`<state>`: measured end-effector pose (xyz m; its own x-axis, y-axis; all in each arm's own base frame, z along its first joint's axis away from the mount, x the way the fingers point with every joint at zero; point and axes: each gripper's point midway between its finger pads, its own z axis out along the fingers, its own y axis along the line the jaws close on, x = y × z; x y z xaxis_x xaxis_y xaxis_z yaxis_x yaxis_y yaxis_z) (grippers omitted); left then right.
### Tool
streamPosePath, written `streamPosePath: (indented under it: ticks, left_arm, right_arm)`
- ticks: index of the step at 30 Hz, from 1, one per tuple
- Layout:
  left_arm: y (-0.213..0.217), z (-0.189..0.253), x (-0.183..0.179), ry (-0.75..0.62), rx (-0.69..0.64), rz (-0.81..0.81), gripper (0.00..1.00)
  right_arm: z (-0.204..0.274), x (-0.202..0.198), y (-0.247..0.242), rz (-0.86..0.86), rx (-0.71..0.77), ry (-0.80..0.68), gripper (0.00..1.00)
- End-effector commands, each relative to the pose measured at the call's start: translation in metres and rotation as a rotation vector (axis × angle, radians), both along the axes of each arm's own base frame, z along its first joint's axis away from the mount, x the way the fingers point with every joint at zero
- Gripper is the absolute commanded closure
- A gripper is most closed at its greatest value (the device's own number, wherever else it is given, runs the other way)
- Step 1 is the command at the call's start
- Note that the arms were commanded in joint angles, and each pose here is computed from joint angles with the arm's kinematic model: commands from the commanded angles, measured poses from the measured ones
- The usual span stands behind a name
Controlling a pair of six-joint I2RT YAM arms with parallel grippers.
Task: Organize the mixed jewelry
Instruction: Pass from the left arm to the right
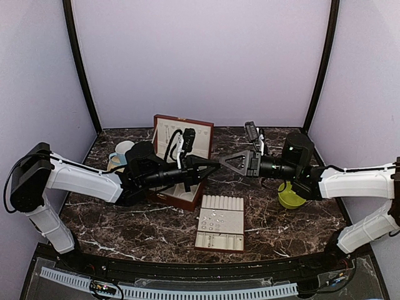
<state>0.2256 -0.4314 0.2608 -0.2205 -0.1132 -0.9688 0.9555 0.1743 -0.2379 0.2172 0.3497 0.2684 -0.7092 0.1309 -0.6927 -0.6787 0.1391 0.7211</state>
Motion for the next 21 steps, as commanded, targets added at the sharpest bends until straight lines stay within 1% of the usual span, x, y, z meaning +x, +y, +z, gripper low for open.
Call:
streamPosePath:
  ticks: [1, 21]
  left_arm:
    - [0.0031, 0.0130, -0.0074, -0.036, -0.027, -0.014, 1.00]
    - [0.0022, 0.0081, -0.0046, -0.029, -0.014, -0.002, 1.00]
  right_arm:
    - [0.0191, 0.0011, 0.0027, -0.003, 0.045, -0.044, 0.70]
    - [0.0147, 0.0035, 0.0013, -0.022, 0.033, -0.035, 0.82]
